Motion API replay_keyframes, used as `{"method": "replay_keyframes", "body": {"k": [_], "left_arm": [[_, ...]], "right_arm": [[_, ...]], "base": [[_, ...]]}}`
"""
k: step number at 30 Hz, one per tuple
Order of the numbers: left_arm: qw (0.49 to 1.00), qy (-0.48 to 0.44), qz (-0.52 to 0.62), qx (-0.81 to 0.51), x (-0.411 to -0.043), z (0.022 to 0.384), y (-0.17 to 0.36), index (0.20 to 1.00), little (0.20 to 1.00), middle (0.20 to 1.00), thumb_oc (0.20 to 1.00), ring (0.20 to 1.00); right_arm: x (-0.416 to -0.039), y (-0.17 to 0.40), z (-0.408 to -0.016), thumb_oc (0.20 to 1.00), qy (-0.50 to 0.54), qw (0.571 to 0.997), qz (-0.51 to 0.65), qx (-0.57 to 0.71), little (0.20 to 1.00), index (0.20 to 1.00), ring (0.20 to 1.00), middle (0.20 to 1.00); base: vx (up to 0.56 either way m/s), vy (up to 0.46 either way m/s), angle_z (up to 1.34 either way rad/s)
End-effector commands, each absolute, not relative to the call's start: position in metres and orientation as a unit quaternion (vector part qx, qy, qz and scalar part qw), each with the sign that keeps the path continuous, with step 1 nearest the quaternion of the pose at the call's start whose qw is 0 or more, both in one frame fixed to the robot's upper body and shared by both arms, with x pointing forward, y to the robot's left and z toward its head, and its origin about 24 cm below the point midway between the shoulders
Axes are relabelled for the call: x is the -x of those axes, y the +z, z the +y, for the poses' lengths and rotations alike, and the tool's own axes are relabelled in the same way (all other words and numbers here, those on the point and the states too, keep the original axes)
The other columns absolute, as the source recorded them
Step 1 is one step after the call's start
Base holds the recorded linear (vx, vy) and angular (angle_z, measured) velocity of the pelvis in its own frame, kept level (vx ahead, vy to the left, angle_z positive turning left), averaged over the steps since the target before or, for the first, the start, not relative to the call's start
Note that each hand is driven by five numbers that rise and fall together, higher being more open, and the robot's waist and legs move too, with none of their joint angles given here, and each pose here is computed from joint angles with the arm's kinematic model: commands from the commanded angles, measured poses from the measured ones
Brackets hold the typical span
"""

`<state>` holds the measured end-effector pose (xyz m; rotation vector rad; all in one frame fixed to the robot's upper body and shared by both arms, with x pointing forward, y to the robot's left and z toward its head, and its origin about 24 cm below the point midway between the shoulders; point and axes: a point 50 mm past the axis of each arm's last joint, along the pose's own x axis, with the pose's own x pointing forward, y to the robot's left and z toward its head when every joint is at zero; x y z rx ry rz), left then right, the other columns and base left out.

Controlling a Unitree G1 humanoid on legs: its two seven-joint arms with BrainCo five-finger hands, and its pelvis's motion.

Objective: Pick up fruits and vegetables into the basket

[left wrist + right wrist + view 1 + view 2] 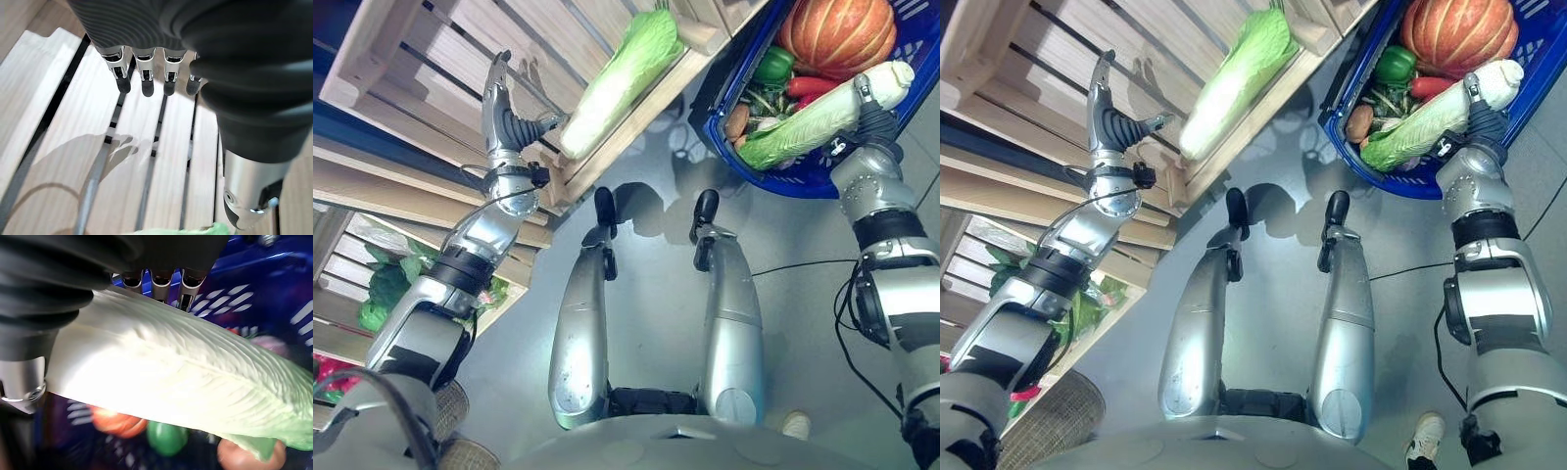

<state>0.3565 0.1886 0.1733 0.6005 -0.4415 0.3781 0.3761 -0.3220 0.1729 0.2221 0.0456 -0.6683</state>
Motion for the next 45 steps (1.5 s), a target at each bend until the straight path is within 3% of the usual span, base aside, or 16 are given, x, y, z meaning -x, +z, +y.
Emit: {"method": "replay_keyframes", "body": {"k": [1, 11, 16, 24, 31, 45], "left_arm": [[0.912, 0.187, -0.238, -0.277, -0.355, 0.189, 0.181, 1.000, 1.000, 1.000, 1.000, 1.000], [0.912, 0.177, -0.218, -0.298, -0.359, 0.185, 0.178, 1.000, 1.000, 1.000, 1.000, 1.000], [0.916, 0.193, -0.188, -0.297, -0.356, 0.186, 0.163, 1.000, 1.000, 1.000, 1.000, 1.000], [0.917, 0.231, -0.146, -0.292, -0.346, 0.196, 0.139, 1.000, 1.000, 1.000, 1.000, 1.000], [0.927, 0.258, -0.084, -0.260, -0.338, 0.209, 0.113, 1.000, 1.000, 1.000, 1.000, 1.000], [0.920, 0.319, 0.039, -0.222, -0.344, 0.244, 0.080, 1.000, 1.000, 1.000, 1.000, 1.000]], "right_arm": [[-0.357, 0.136, -0.346, 1.000, -0.365, 0.917, 0.108, -0.115, 1.000, 1.000, 1.000, 1.000], [-0.360, 0.151, -0.340, 1.000, -0.385, 0.922, 0.053, -0.006, 1.000, 1.000, 1.000, 1.000], [-0.359, 0.160, -0.314, 1.000, -0.356, 0.933, -0.029, 0.052, 1.000, 1.000, 1.000, 1.000], [-0.328, 0.156, -0.251, 1.000, -0.208, 0.952, -0.176, 0.142, 1.000, 1.000, 1.000, 1.000], [-0.295, 0.149, -0.209, 1.000, -0.042, 0.953, -0.235, 0.185, 1.000, 1.000, 1.000, 1.000], [-0.278, 0.144, -0.189, 1.000, 0.094, 0.949, -0.210, 0.216, 1.000, 1.000, 1.000, 1.000]], "base": [[0.01, -0.029, 0.05], [0.00, -0.003, 0.00], [0.00, 0.044, -0.05], [0.01, 0.092, -0.10], [0.02, 0.115, -0.18], [0.02, 0.070, -0.10]]}}
